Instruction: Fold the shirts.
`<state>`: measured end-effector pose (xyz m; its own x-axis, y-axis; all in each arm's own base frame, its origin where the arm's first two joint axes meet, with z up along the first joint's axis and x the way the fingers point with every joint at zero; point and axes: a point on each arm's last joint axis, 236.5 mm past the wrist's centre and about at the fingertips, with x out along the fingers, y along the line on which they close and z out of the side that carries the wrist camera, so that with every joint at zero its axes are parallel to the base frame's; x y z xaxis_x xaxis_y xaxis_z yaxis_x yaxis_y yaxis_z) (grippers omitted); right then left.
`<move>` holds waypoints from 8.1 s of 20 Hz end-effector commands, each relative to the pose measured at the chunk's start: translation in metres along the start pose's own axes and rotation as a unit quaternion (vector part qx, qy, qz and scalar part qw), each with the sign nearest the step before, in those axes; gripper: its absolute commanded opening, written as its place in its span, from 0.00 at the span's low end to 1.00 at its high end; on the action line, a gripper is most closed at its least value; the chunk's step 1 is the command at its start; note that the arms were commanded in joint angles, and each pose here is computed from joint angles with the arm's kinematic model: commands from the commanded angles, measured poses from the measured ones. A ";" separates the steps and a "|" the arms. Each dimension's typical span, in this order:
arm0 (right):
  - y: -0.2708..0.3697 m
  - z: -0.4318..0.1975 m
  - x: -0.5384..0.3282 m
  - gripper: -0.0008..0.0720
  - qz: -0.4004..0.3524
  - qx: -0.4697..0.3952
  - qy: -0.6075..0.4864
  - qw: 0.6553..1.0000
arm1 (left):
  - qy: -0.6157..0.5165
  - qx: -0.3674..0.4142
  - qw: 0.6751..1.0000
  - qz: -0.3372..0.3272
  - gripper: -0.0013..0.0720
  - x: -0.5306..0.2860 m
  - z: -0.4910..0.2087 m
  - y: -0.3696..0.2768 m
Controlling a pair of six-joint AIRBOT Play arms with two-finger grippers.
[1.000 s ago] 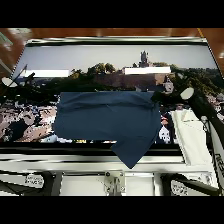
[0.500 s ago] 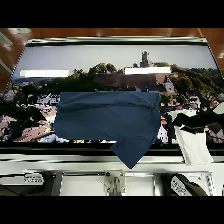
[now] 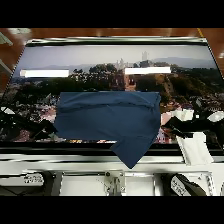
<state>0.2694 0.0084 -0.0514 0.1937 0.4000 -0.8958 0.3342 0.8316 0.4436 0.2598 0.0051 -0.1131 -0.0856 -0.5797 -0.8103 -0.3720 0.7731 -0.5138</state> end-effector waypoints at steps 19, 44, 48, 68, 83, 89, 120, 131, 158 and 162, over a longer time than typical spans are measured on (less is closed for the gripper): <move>-0.001 -0.080 0.063 0.83 0.062 0.099 0.076 0.990 | -0.063 0.036 0.997 0.001 0.06 0.001 0.019 -0.026; 0.127 0.066 -0.006 0.09 0.113 -0.045 -0.143 0.982 | -0.224 0.132 0.966 0.000 0.06 -0.096 0.095 -0.097; 0.131 0.120 0.003 0.09 0.100 -0.034 -0.166 0.980 | -0.258 0.150 0.954 0.001 0.06 -0.099 0.133 -0.135; 0.035 0.166 0.068 0.94 0.014 -0.045 -0.037 0.998 | -0.168 0.075 0.982 -0.028 0.82 -0.081 0.188 -0.124; 0.092 0.163 0.095 0.09 0.126 -0.016 -0.026 0.992 | -0.137 0.217 0.955 -0.148 0.21 -0.057 0.150 -0.241; 0.156 0.140 -0.023 0.09 0.167 -0.082 -0.076 0.980 | -0.084 0.289 0.941 -0.153 0.09 0.024 0.113 -0.306; 0.320 0.029 0.036 0.09 0.202 -0.163 -0.039 0.965 | -0.315 0.333 0.840 -0.290 0.06 -0.208 0.084 -0.376; 0.370 -0.010 0.164 0.83 0.315 -0.033 0.058 0.947 | -0.272 0.419 0.827 -0.260 0.06 -0.238 0.004 -0.359; 0.121 -0.003 0.145 0.32 0.099 0.068 0.085 0.989 | -0.260 0.398 0.848 -0.234 0.06 -0.226 0.012 -0.348; 0.167 0.029 0.092 0.09 0.185 -0.029 0.039 0.982 | -0.260 0.399 0.848 -0.234 0.06 -0.225 0.012 -0.349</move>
<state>0.3498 0.1669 -0.1007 0.1555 0.6480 -0.7456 0.3294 0.6775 0.6576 0.4196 -0.1306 0.2456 0.3954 -0.8392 -0.3733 0.5081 0.5384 -0.6722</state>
